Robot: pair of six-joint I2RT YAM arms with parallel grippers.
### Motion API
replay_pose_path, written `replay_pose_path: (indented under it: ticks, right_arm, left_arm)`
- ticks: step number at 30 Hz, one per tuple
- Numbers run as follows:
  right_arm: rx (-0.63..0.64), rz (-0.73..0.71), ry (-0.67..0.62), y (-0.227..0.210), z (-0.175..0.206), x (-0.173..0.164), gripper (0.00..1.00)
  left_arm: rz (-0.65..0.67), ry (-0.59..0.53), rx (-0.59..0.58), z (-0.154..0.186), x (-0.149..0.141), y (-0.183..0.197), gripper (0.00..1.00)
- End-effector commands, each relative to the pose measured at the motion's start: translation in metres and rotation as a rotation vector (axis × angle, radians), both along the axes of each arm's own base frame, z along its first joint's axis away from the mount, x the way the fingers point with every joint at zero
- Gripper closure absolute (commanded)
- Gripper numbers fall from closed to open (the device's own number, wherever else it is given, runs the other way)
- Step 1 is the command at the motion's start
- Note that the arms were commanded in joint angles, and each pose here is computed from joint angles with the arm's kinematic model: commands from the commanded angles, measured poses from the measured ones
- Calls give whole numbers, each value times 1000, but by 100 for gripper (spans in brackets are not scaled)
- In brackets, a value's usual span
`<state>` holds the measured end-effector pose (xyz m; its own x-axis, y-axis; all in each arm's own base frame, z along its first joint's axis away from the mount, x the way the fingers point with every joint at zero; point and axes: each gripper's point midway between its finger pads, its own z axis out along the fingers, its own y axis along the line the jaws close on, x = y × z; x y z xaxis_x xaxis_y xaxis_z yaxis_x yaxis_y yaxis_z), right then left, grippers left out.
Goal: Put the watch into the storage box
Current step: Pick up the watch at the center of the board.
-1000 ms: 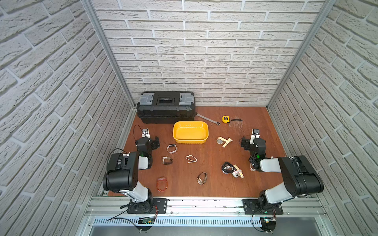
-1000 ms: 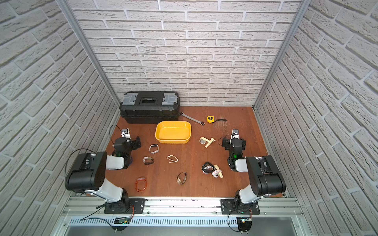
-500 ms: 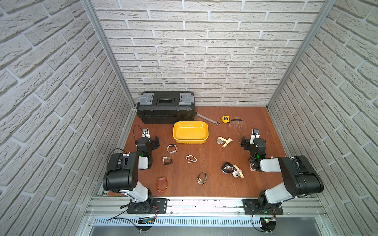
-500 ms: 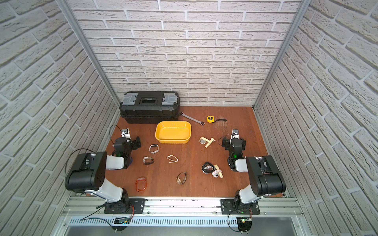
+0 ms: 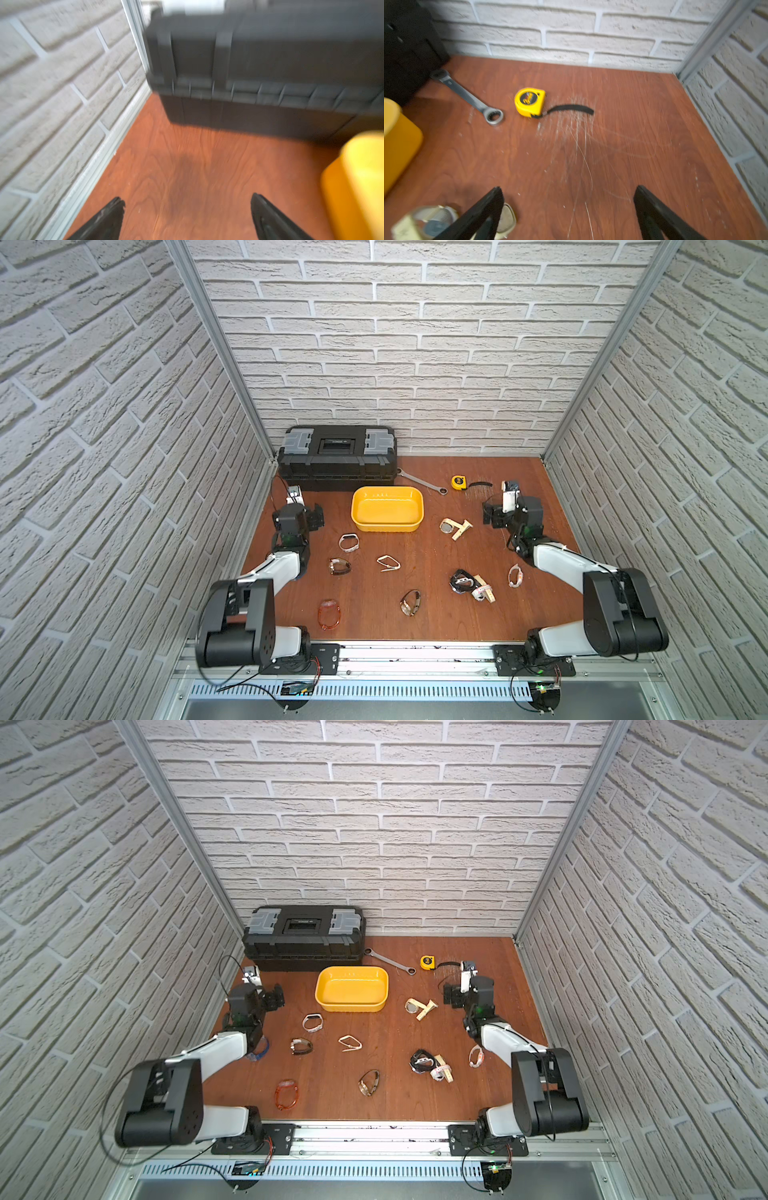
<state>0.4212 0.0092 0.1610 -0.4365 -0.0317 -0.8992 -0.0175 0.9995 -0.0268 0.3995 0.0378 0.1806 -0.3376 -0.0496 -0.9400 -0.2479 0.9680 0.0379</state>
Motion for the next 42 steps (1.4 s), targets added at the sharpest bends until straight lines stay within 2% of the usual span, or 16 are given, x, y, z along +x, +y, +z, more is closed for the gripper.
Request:
replay_pose_path:
  ticks: [1,4,6,11,15,21,29,42]
  right_arm:
    - [96,118,141,46,12,-32,1]
    - [56,226,222,97,24,-59,1]
    - [17,316,312,130,22,-82,1]
    - [62,436,505,189,1,-137,1]
    - [83,541,590,235,-16,-161,3]
    - [84,624,716,287,-50,-161,25]
    - [-17,653,773,314,-89,-147,35]
    - [-93,634,781,329,-118,-125,50]
  left_arm:
    - [95,82,-122,33,-25,-7,2]
    - [29,168,-185,53,-49,-43,2]
    - [-32,254,-204,54,-68,-66,2]
    - [-135,492,-334,19,-123,-105,2]
    - [-184,566,-408,-6,-156,-121,2]
    - [-170,611,-419,-32,-183,-118,2]
    - [-159,573,-413,-38,-195,-110,2]
    - [-148,568,-402,-40,-197,-107,2]
